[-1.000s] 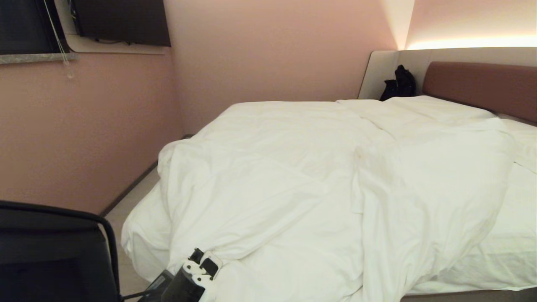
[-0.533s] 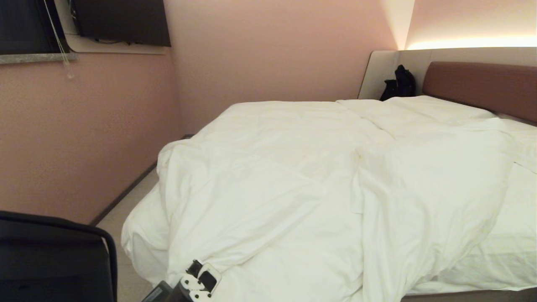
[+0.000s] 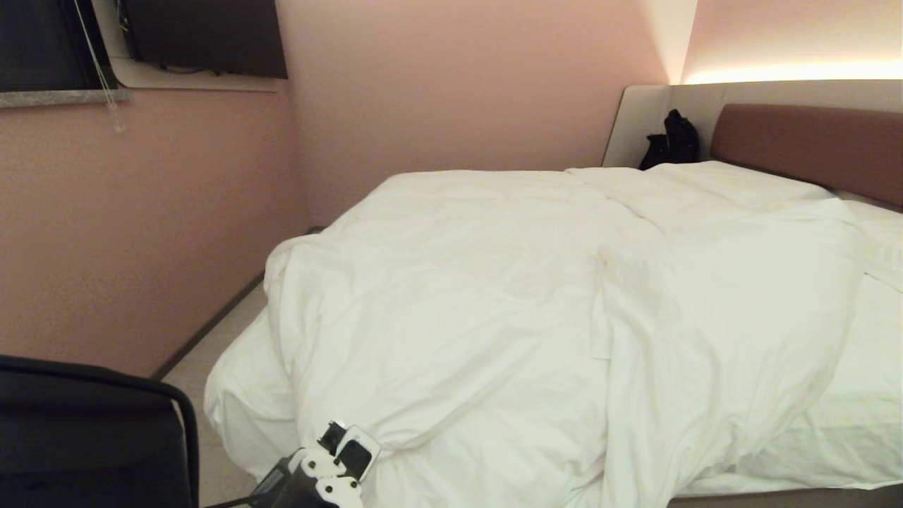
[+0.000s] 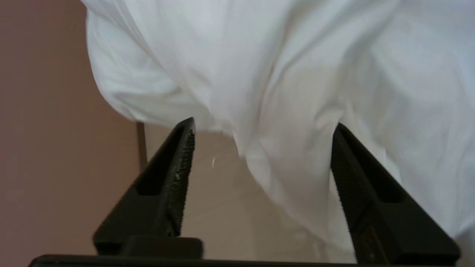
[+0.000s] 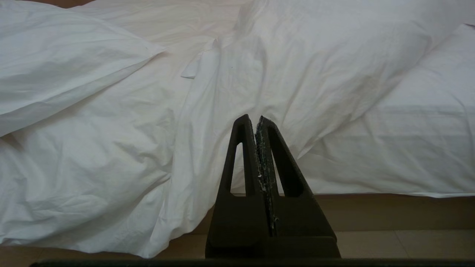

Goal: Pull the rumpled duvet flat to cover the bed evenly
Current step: Flatten the corners of the folded blanket

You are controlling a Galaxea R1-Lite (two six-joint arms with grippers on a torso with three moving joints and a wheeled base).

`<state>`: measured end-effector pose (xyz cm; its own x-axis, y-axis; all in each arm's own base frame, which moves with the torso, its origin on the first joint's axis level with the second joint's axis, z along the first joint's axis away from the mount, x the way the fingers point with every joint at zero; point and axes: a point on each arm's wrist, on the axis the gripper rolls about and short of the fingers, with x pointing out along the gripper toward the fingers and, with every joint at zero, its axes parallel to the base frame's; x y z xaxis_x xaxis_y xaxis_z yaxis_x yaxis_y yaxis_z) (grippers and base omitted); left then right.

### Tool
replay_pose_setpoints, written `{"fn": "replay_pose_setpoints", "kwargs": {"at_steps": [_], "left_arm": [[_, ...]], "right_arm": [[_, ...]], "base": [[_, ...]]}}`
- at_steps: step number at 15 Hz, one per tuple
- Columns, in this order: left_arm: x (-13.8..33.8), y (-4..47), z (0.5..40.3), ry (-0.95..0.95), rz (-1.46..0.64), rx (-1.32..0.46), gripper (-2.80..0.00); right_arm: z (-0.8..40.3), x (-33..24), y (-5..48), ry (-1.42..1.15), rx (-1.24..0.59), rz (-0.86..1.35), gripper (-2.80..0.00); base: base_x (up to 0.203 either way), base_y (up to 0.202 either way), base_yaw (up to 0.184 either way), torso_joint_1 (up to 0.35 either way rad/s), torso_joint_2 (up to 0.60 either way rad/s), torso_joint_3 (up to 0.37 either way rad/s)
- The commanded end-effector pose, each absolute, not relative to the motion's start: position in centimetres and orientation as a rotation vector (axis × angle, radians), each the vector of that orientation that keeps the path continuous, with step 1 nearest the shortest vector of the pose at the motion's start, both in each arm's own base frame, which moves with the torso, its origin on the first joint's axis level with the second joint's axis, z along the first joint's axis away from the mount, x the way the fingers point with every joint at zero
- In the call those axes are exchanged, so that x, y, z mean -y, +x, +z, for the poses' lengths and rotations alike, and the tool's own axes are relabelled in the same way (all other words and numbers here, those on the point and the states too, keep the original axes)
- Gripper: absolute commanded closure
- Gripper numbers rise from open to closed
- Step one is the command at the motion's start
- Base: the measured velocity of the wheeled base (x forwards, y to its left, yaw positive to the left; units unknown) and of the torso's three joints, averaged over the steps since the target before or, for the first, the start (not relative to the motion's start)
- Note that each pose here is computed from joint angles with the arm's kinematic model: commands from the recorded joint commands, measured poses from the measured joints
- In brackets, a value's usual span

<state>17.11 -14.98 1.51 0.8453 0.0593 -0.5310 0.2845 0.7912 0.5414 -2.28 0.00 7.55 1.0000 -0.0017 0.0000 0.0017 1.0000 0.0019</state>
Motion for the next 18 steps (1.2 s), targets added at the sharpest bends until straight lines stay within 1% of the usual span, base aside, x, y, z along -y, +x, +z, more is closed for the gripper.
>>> {"fn": "replay_pose_setpoints", "kwargs": {"at_steps": [1,4,7,10,11,18], "left_arm": [[15.7,17.9,2.7,0.584,-0.122,-0.454,-2.80],[16.9,19.0,4.6,0.526,-0.126,-0.300,-2.80],[17.8,18.2,6.4,0.499,-0.170,-0.200,-2.80],[19.0,18.9,8.7,0.427,-0.172,-0.114,-2.80],[19.4,19.3,9.2,0.411,-0.173,-0.095,0.00],[23.6,23.0,13.0,0.389,-0.211,-0.046,0.00]], "right_arm": [[7.5,0.0,-2.3,0.002,0.000,-0.002,0.00],[7.5,0.0,-2.3,0.002,0.000,-0.002,0.00],[7.5,0.0,-2.3,0.002,0.000,-0.002,0.00],[7.5,0.0,-2.3,0.002,0.000,-0.002,0.00],[7.5,0.0,-2.3,0.003,0.000,-0.002,0.00],[7.5,0.0,-2.3,0.002,0.000,-0.002,0.00]], "base": [[0.000,0.000,0.000,0.000,0.00,0.000],[0.000,0.000,0.000,0.000,0.00,0.000],[0.000,0.000,0.000,0.000,0.00,0.000],[0.000,0.000,0.000,0.000,0.00,0.000],[0.000,0.000,0.000,0.000,0.00,0.000],[0.000,0.000,0.000,0.000,0.00,0.000]]}}
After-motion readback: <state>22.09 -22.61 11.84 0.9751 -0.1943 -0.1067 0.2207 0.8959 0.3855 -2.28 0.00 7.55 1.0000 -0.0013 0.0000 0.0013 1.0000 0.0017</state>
